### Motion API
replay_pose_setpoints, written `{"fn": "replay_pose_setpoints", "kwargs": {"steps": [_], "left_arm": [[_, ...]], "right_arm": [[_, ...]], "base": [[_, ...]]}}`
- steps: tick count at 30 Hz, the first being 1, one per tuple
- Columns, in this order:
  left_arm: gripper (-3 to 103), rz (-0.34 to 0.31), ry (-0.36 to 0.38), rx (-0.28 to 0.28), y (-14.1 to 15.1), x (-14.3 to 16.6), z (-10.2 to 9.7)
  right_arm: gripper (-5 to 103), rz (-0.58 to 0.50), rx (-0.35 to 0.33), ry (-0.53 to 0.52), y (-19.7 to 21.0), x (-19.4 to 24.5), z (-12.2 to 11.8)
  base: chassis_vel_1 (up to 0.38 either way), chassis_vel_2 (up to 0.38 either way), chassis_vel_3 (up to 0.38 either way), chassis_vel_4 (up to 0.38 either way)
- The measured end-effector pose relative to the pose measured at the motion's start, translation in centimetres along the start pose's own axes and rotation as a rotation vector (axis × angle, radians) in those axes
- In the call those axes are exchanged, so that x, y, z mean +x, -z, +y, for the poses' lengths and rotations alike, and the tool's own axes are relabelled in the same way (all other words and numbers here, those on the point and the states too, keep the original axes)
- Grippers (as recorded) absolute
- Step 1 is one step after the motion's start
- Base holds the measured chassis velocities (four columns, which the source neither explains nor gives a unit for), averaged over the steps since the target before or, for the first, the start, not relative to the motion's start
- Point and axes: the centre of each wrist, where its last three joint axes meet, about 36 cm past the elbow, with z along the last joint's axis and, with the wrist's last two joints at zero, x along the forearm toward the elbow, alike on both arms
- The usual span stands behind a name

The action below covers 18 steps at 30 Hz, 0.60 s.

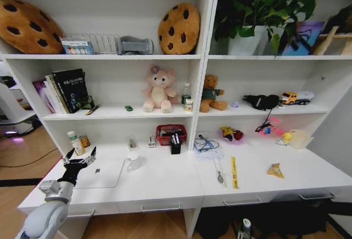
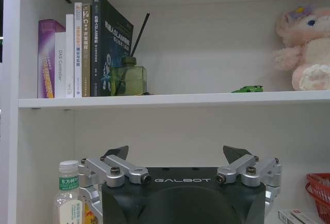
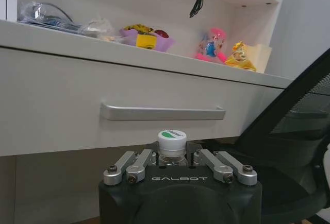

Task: Organize the objects on the table.

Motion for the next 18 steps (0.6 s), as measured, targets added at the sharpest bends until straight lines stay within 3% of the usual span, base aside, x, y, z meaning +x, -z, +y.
{"fn": "replay_pose_setpoints", "kwargs": {"steps": [13, 16, 18], "left_arm": [[100, 0.0, 0.0, 0.0, 0.0, 0.0, 0.0], [100, 0.0, 0.0, 0.0, 0.0, 0.0, 0.0], [100, 0.0, 0.0, 0.0, 0.0, 0.0, 0.0]], "right_arm": [[23, 0.034, 0.085, 0.078, -4.6, -6.9, 4.0], [27, 0.028, 0.098, 0.077, -4.8, -7.8, 4.4], [37, 0.025, 0.108, 0.077, -4.9, -8.3, 4.4]], "base": [[0.0, 0.0, 0.0, 0.0], [0.0, 0.0, 0.0, 0.0], [0.0, 0.0, 0.0, 0.0]]}}
